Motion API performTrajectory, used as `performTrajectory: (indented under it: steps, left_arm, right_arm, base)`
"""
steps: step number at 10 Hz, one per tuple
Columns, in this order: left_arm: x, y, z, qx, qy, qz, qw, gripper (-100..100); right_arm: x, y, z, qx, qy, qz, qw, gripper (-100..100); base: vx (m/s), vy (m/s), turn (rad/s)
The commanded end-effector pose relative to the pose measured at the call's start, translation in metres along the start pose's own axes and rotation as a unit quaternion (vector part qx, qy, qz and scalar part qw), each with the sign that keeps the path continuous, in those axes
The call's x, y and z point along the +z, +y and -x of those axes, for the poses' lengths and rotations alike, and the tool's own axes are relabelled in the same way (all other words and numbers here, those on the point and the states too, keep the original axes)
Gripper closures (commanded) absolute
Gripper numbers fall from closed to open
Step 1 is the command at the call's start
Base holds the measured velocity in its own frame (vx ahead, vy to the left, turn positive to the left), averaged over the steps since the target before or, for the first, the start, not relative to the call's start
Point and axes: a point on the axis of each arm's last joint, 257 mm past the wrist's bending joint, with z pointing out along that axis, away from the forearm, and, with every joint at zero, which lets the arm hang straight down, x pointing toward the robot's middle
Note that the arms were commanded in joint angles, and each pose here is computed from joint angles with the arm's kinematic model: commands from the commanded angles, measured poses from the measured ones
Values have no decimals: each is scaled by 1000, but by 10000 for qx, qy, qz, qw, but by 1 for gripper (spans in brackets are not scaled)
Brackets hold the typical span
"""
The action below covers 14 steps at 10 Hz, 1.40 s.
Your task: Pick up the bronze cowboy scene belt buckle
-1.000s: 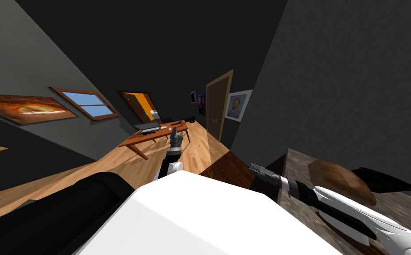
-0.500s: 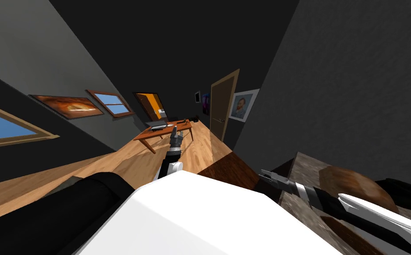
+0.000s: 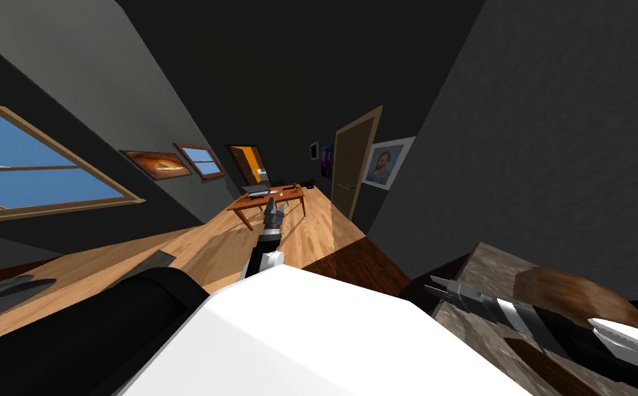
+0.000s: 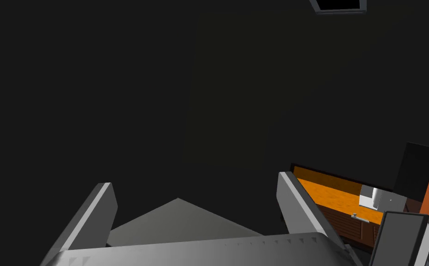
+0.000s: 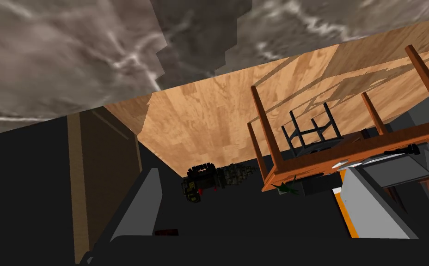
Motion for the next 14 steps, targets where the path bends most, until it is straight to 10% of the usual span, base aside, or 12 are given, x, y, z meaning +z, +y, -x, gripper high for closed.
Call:
performTrajectory:
  steps: [1,6,12,13,14]
  left_arm:
    - [0,0,0,0,0,0,10000,0]
    - [0,0,0,0,0,0,10000,0]
    - [0,0,0,1,0,1,10000,0]
    - [0,0,0,2,-1,2,10000,0]
    - [0,0,0,2,-1,2,10000,0]
  right_arm:
    - [-14,-10,-12,0,171,-140,9998,-100]
    - [-107,-59,-68,33,1245,-931,9878,-100]
    - [-163,-77,-97,111,1816,-1319,9744,-100]
    - [-164,-78,-98,113,1830,-1333,9740,0]
    - [-160,-78,-94,134,1664,-1421,9757,-100]
  base:
    - [-100,-5,114]
    - [-130,11,185]
    - [-92,20,95]
    - [-8,2,-4]
    - [-94,-25,371]
